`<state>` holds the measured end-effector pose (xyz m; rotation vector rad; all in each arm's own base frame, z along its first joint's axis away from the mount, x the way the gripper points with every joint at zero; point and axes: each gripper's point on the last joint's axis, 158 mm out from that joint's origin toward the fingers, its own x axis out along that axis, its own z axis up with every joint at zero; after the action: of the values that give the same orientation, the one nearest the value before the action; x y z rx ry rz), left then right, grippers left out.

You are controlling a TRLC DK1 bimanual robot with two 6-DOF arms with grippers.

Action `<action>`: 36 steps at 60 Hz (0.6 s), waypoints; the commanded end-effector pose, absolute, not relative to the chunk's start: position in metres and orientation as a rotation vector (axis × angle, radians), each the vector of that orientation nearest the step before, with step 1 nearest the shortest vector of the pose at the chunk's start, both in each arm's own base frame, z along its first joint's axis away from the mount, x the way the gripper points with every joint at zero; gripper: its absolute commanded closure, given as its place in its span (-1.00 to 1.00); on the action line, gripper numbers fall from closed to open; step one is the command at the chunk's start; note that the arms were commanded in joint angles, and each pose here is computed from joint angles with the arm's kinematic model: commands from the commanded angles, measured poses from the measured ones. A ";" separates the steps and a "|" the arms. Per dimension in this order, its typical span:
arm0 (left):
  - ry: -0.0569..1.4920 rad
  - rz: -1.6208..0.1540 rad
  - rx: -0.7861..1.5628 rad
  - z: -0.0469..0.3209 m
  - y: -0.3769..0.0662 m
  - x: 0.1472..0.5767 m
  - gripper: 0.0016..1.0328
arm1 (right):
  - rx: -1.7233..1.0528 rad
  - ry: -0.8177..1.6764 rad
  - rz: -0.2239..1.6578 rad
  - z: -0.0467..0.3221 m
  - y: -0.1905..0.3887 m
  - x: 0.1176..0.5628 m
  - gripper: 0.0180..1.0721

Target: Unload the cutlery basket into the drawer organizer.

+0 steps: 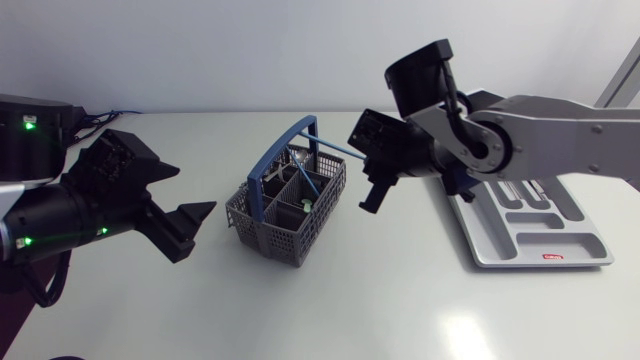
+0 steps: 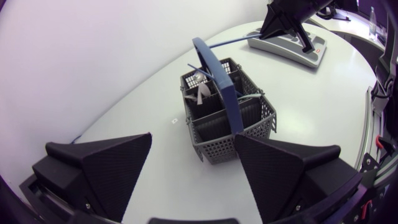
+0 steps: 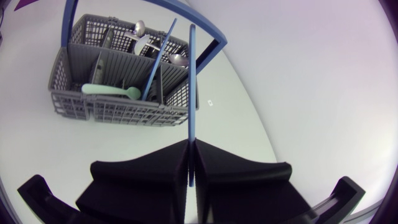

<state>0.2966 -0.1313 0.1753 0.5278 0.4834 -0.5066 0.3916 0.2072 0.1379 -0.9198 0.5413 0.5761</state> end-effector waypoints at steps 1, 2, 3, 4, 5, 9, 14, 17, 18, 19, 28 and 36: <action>0.396 -0.549 0.614 0.199 -0.147 0.298 -0.82 | -0.958 0.577 0.586 0.124 0.190 0.372 0.89; 0.394 -0.553 0.620 0.199 -0.148 0.297 -0.81 | -0.959 0.577 0.587 0.124 0.189 0.370 0.89; 0.379 -0.560 0.650 0.200 -0.153 0.298 -0.81 | -0.962 0.578 0.586 0.124 0.185 0.365 0.89; 0.370 -0.561 0.680 0.201 -0.156 0.298 -0.81 | -0.962 0.577 0.587 0.124 0.184 0.362 0.88; 0.365 -0.568 0.698 0.201 -0.159 0.298 -0.81 | -0.963 0.576 0.590 0.124 0.183 0.359 0.88; 0.331 -0.611 0.770 0.202 -0.176 0.294 -0.80 | -0.970 0.565 0.598 0.128 0.179 0.344 0.88; 0.263 -0.651 0.859 0.205 -0.199 0.293 -0.79 | -0.978 0.552 0.622 0.132 0.178 0.325 0.88; 0.234 -0.671 0.922 0.204 -0.212 0.290 -0.77 | -0.988 0.537 0.645 0.134 0.179 0.309 0.88; 0.233 -0.677 0.945 0.201 -0.216 0.289 -0.77 | -0.992 0.538 0.650 0.133 0.179 0.306 0.88; 0.232 -0.679 0.954 0.200 -0.217 0.289 -0.77 | -0.998 0.538 0.659 0.134 0.180 0.301 0.88; 0.202 -0.741 1.078 0.189 -0.241 0.282 -0.77 | -1.035 0.517 0.708 0.134 0.183 0.273 0.88; 0.185 -0.802 1.217 0.171 -0.256 0.273 -0.77 | -1.062 0.510 0.748 0.135 0.186 0.257 0.88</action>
<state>0.2723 -0.2456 0.1670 1.1297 0.2291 -0.7874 0.2677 0.1891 0.1434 -1.0130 0.5029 0.7250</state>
